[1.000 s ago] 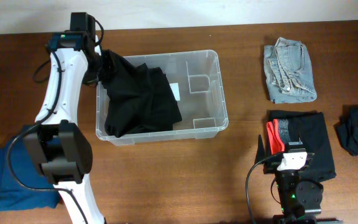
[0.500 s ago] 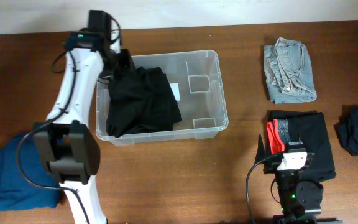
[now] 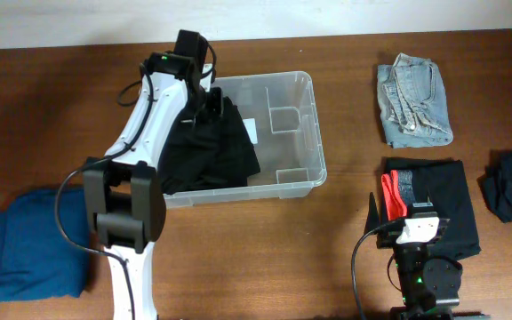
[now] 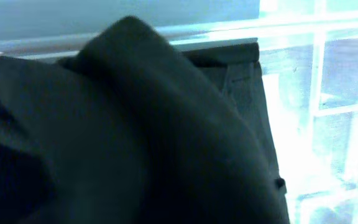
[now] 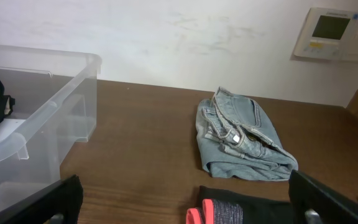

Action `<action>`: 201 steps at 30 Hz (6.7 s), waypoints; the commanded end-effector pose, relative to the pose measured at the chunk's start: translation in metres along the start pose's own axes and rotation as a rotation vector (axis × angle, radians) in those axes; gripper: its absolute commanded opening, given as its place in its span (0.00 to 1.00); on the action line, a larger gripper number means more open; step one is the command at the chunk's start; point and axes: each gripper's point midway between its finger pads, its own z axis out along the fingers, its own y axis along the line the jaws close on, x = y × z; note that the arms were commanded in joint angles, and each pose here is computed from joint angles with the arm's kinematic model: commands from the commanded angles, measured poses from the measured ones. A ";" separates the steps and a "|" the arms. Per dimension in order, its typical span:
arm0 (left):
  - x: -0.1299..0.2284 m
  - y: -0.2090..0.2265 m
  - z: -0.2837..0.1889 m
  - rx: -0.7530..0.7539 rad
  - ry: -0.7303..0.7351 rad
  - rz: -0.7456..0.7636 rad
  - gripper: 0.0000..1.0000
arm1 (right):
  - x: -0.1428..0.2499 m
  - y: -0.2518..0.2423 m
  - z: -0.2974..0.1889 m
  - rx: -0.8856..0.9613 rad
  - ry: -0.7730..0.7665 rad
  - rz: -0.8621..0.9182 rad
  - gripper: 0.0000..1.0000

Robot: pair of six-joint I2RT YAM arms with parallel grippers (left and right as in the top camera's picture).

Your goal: Pack container

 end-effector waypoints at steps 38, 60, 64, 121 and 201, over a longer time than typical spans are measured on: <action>0.071 0.064 -0.086 -0.192 0.310 -0.023 0.00 | 0.002 -0.002 0.000 0.011 0.002 -0.003 0.98; 0.113 -0.002 -0.080 0.115 0.437 0.079 0.00 | 0.002 -0.002 0.000 0.011 0.002 -0.003 0.98; 0.122 -0.012 -0.075 0.101 0.464 0.114 0.01 | 0.002 -0.002 0.000 0.011 0.002 -0.003 0.98; 0.145 0.059 -0.080 -0.104 0.403 -0.091 0.01 | 0.002 -0.002 0.000 0.011 0.002 -0.003 0.98; 0.020 0.075 -0.025 -0.335 -0.033 -0.215 0.01 | 0.002 -0.002 0.000 0.011 0.002 -0.003 0.98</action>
